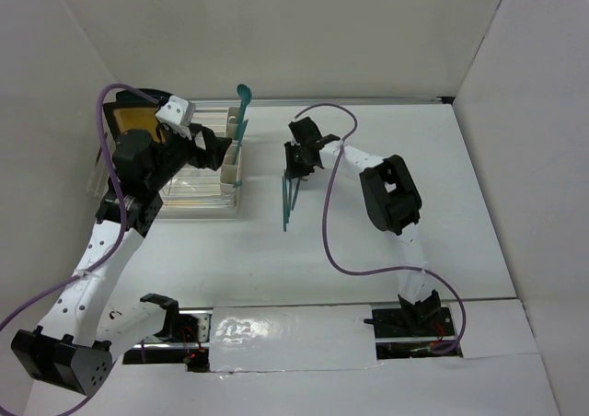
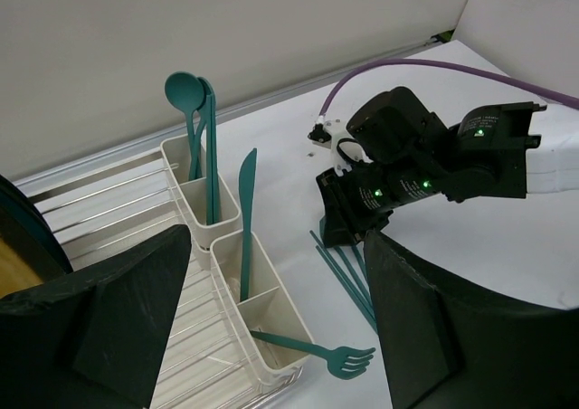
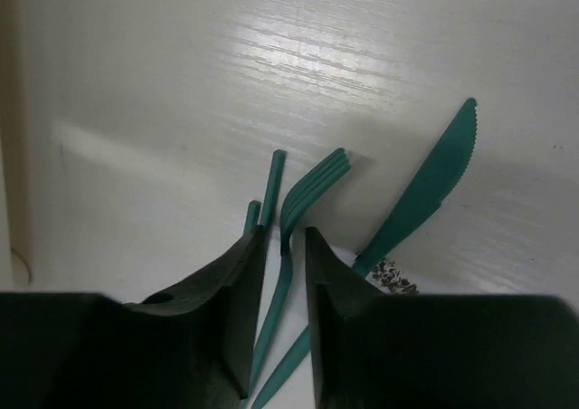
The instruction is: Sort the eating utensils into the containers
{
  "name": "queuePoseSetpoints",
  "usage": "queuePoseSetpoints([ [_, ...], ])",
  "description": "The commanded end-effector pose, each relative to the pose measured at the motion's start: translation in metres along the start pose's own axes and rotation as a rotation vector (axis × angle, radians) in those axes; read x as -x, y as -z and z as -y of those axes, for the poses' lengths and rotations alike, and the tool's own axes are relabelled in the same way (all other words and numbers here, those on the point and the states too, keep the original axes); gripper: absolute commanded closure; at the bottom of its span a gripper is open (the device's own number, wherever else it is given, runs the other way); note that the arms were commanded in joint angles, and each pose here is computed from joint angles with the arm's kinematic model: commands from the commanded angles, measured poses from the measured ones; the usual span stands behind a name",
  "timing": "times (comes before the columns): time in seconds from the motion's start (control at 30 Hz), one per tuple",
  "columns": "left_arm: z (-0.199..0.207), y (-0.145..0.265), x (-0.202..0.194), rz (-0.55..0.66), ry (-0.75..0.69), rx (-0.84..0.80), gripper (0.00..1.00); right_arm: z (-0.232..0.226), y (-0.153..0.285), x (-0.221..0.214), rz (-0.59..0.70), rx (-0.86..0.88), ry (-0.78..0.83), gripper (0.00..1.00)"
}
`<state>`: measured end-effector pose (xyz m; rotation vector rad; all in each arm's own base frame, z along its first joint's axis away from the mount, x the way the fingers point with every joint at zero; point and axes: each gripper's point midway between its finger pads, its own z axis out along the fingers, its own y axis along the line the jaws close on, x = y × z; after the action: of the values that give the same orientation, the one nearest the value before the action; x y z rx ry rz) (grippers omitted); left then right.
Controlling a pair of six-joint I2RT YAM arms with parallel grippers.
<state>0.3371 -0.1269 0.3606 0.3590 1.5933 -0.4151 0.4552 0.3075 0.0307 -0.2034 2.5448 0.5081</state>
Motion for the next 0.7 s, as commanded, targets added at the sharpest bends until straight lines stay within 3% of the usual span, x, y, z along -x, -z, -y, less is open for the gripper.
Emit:
queuePoseSetpoints([
  [0.0,-0.001,0.009,0.026,0.069,-0.018,0.014,0.10,0.000,-0.003,0.011,0.023,-0.019,0.041,0.74],
  [0.07,0.000,0.009,0.027,0.066,-0.019,0.011,0.10,0.000,0.000,0.017,0.031,-0.029,0.046,0.82],
  [0.1,0.000,0.009,0.027,0.065,-0.019,0.008,0.10,0.003,0.000,0.017,0.027,-0.044,0.047,0.94],
  [0.17,0.003,0.008,0.028,0.063,-0.017,-0.008,0.10,0.003,0.011,0.024,0.032,-0.047,0.038,1.00],
  [0.33,0.007,0.004,0.035,0.048,0.033,-0.032,0.05,-0.047,0.096,0.079,0.241,0.201,0.071,1.00],
  [0.47,0.011,-0.007,0.048,0.013,0.130,-0.050,0.04,-0.103,0.197,0.127,0.521,0.496,0.176,1.00],
  [0.57,0.015,-0.013,0.048,-0.005,0.153,-0.076,0.05,-0.114,0.229,0.134,0.586,0.521,0.186,1.00],
  [0.67,0.019,-0.018,0.045,-0.028,0.191,-0.103,0.05,-0.111,0.235,0.137,0.569,0.495,0.183,1.00],
])
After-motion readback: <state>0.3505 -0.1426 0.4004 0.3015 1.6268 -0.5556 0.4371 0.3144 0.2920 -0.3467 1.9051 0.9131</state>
